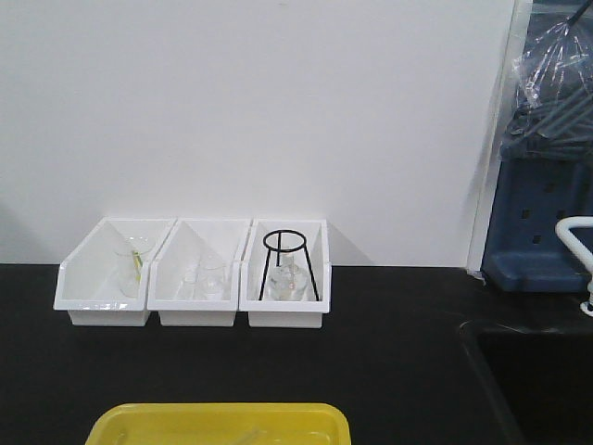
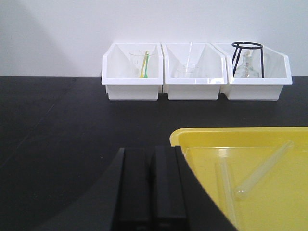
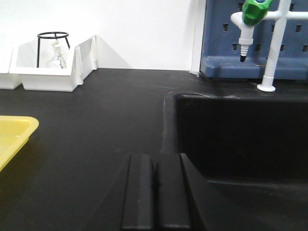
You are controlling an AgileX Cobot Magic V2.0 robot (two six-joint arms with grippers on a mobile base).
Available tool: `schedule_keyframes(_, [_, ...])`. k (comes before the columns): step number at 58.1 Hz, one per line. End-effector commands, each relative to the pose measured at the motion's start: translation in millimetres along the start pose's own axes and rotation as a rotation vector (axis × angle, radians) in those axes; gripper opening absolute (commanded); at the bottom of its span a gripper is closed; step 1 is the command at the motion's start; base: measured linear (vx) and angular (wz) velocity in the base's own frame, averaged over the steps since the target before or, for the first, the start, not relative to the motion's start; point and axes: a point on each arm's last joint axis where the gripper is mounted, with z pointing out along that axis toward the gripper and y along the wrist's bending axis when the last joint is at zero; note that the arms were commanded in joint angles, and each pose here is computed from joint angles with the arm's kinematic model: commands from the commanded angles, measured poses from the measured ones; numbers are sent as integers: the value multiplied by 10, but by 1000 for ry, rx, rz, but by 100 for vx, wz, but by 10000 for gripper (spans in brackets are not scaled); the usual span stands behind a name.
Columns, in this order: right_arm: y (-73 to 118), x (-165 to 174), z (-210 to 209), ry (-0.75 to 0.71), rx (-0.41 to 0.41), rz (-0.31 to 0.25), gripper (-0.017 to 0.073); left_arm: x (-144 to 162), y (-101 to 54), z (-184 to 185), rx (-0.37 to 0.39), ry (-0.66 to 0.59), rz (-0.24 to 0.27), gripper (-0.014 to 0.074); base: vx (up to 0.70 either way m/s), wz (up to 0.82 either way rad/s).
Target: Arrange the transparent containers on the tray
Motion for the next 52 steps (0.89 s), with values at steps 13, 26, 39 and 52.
schedule_keyframes(13, [10,-40,-1,-73,-10,-30,-13,41,2,17,7,-51,-14,-8,0,0])
schedule_keyframes(26, [10,-40,-1,-73,-10,-30,-13,41,2,17,7,-51,-14,-8,0,0])
schedule_keyframes(39, [10,-40,-1,-73,-10,-30,-13,41,2,17,7,-51,-14,-8,0,0])
schedule_keyframes(52, [10,-40,-1,-73,-10,-30,-13,41,2,17,7,-51,-14,-8,0,0])
